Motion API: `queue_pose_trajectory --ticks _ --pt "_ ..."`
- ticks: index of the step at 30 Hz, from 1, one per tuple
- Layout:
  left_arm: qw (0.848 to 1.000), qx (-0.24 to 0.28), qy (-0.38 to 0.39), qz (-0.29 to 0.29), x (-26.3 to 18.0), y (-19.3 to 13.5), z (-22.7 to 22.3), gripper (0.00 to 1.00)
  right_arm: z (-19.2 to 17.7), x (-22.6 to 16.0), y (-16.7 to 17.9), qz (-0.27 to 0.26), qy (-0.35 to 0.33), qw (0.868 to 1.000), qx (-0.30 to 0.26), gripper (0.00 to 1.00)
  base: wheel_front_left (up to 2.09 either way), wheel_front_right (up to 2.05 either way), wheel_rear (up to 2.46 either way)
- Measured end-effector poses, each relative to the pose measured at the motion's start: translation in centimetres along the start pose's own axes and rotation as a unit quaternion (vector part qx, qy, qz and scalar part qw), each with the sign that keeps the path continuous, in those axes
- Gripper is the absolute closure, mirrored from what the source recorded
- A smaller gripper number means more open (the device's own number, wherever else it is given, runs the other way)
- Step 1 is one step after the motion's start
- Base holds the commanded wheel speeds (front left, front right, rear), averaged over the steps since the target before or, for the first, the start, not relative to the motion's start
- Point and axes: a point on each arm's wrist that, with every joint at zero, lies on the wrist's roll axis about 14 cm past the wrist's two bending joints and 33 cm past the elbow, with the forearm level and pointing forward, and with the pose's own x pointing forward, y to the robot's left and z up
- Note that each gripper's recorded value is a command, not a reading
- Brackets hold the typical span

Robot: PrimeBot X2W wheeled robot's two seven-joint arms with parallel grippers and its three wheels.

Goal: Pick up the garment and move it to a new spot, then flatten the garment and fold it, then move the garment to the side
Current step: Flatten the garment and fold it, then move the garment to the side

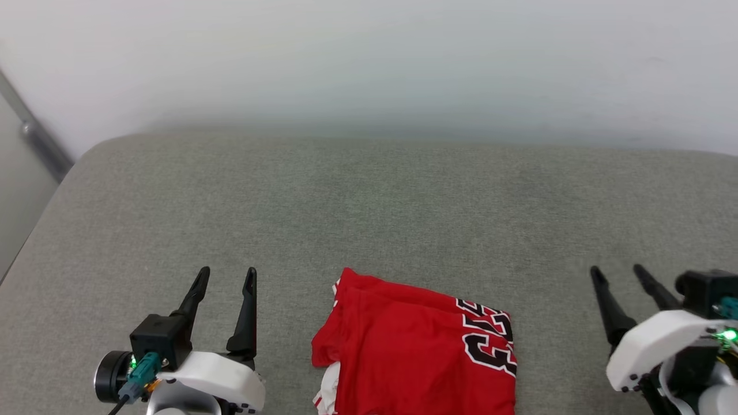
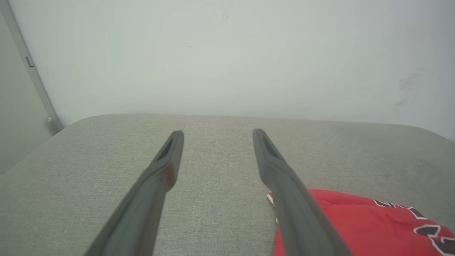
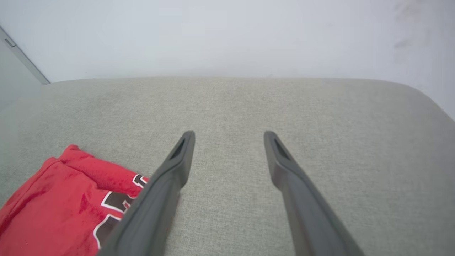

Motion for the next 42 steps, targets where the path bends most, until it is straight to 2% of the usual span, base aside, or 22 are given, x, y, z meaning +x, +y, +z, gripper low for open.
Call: queue_pose_trajectory --ticks 4,9,18,29,35,38,42 --pt "1.000 0.015 -0.005 0.001 0.0 0.3 0.0 0.00 2.7 -1.8 -0.5 -0.019 -0.077 0.997 -0.016 0.00 0.00 0.00 0.00" --pt "1.000 0.023 -0.008 0.003 -0.1 0.5 0.1 0.00 4.2 -3.6 0.2 -0.018 -0.134 0.990 -0.027 0.00 0.00 0.00 0.00" --pt "0.999 0.034 -0.002 -0.005 -1.0 0.2 -0.5 0.00 2.4 -6.0 1.0 -0.017 -0.127 0.991 -0.025 0.00 0.00 0.00 0.00" --pt "1.000 0.025 -0.002 -0.019 -1.1 -0.5 -0.6 0.00 2.4 -6.7 1.1 -0.018 -0.124 0.992 -0.016 0.00 0.00 0.00 0.00" --pt "1.000 0.021 -0.001 -0.019 -0.9 -0.5 -0.7 0.00 1.9 -6.9 0.1 -0.028 -0.111 0.993 0.019 0.00 0.00 0.00 0.00" --pt "1.000 0.020 -0.001 -0.017 -0.7 -0.4 -0.7 0.00 0.0 -7.0 -2.0 -0.051 -0.073 0.993 0.079 0.00 0.00 0.00 0.00" --pt "1.000 0.014 0.000 -0.013 -0.7 -0.2 -0.8 0.00 -3.1 -7.1 -5.2 -0.091 -0.011 0.985 0.143 0.00 0.00 0.00 0.00"
